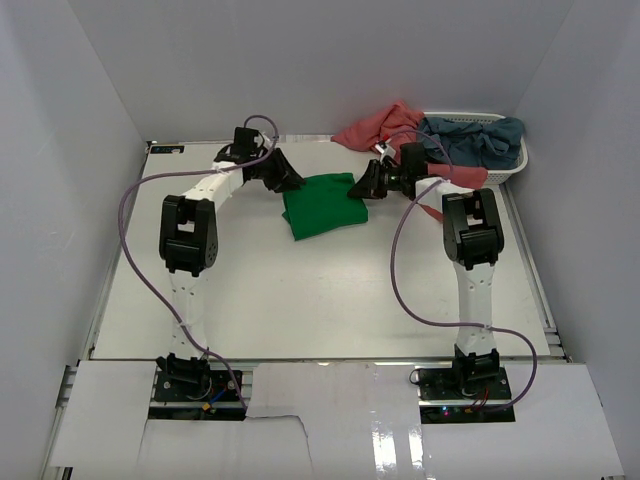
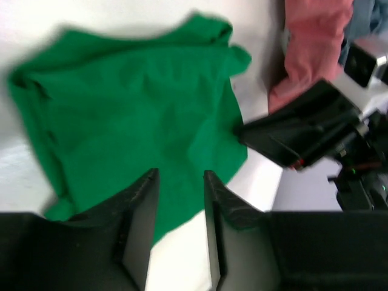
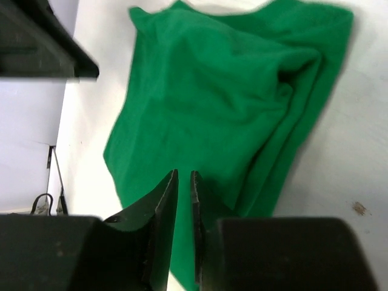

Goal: Fold and stack the t-shirts
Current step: Smooth out wrinkles on the folded tshirt

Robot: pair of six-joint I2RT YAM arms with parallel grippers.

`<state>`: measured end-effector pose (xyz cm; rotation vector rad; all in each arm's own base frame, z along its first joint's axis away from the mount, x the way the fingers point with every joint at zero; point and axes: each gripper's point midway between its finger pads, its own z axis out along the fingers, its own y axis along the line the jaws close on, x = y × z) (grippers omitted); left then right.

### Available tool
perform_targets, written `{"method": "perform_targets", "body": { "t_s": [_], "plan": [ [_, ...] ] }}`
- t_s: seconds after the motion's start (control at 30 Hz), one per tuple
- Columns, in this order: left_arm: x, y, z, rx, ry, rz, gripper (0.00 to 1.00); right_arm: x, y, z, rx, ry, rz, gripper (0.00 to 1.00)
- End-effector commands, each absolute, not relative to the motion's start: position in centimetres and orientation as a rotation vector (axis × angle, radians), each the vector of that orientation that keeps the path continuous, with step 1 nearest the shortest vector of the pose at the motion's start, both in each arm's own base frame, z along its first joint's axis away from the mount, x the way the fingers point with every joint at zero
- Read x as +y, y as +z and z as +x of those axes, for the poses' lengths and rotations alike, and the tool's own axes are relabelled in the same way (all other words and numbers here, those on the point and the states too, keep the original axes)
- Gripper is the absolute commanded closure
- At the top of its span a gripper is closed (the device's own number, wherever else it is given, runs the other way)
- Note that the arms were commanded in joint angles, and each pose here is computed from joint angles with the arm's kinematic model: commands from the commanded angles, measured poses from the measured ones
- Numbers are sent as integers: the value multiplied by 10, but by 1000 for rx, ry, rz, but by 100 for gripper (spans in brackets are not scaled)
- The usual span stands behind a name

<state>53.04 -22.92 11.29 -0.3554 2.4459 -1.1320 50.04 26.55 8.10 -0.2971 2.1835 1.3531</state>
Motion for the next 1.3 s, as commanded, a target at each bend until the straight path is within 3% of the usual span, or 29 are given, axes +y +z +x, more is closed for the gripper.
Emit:
{"method": "perform_targets", "body": {
  "t_s": [0.0,0.1,0.13,0.17,0.37,0.73,1.27],
  "plan": [
    [-269,136,489,2443,-1298,-80,63,270,71,502,2197,1350,-335,81],
    [-285,114,469,2502,-1352,-22,82,270,58,502,2225,1339,-318,89],
    [-287,108,465,2514,-1355,-6,96,270,53,502,2241,1330,-310,92],
    [-290,102,461,2529,-1354,-1,100,270,47,501,2261,1320,-301,92],
    [-287,79,442,2601,-1310,1,100,260,26,489,2375,1201,-266,92],
    [-259,62,386,2706,-1155,21,100,250,14,397,2506,1037,-298,92],
    [-251,80,251,2757,-1187,39,100,238,20,279,2595,943,-393,92]
  ]
}}
